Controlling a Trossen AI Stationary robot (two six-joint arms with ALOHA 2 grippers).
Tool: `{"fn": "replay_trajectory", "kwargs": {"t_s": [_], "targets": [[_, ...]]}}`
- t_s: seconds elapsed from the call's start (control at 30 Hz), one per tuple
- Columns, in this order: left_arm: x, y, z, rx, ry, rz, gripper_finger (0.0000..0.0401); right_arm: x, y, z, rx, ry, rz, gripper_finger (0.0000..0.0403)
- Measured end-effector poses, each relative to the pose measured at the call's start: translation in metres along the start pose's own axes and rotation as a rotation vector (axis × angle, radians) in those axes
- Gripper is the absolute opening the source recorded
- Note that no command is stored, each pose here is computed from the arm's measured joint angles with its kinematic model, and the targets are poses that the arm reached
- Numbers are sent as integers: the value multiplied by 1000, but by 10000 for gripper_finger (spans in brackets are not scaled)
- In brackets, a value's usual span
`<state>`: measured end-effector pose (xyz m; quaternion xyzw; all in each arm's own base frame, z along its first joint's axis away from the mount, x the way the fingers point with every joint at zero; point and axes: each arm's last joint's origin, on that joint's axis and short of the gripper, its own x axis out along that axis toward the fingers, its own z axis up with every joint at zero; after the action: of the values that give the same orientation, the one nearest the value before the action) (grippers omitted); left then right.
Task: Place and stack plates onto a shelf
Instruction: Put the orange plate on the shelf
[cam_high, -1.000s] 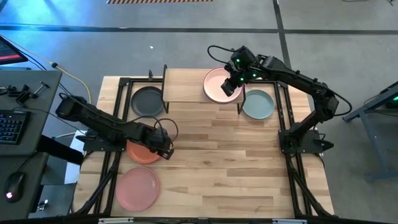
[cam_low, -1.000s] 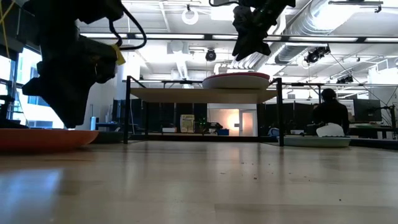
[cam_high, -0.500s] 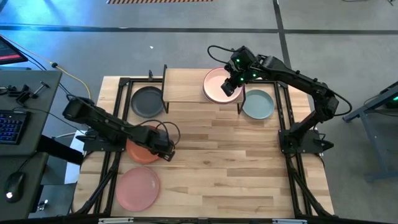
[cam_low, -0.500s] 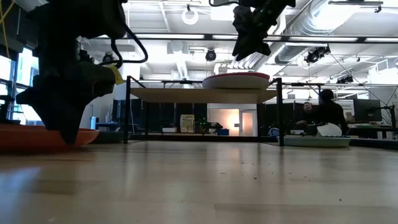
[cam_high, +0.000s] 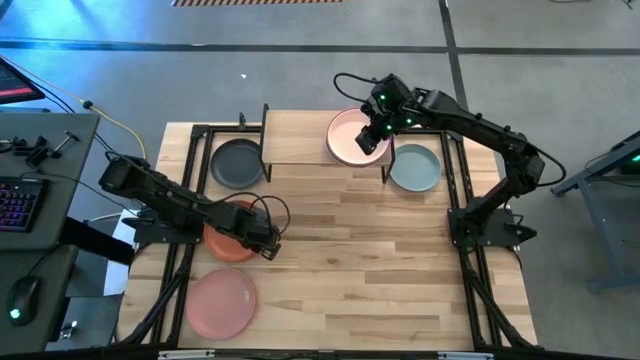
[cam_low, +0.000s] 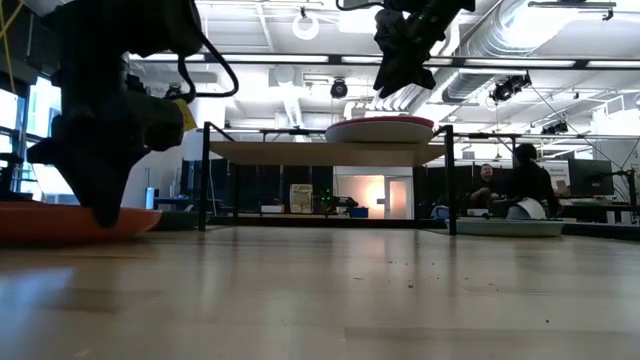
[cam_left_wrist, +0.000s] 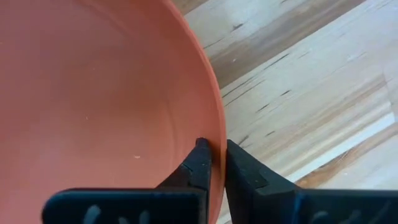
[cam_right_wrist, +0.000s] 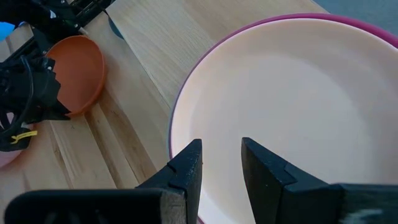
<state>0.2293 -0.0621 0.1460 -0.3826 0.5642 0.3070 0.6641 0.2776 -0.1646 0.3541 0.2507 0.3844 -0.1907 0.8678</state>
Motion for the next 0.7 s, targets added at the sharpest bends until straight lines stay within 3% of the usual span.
{"fn": "replay_trajectory", "kwargs": {"t_s": [0.3,0.57,0.7], "targets": [[-15,0,-11,51,-12,-61,3,0,0,0,0,0,0,91],[-51,4,-16,61,-95,-188,0,0,0,0,0,-1,0,91],[-75,8,-15,68,-176,-201,1,0,0,0,0,-2,-1,91]]}}
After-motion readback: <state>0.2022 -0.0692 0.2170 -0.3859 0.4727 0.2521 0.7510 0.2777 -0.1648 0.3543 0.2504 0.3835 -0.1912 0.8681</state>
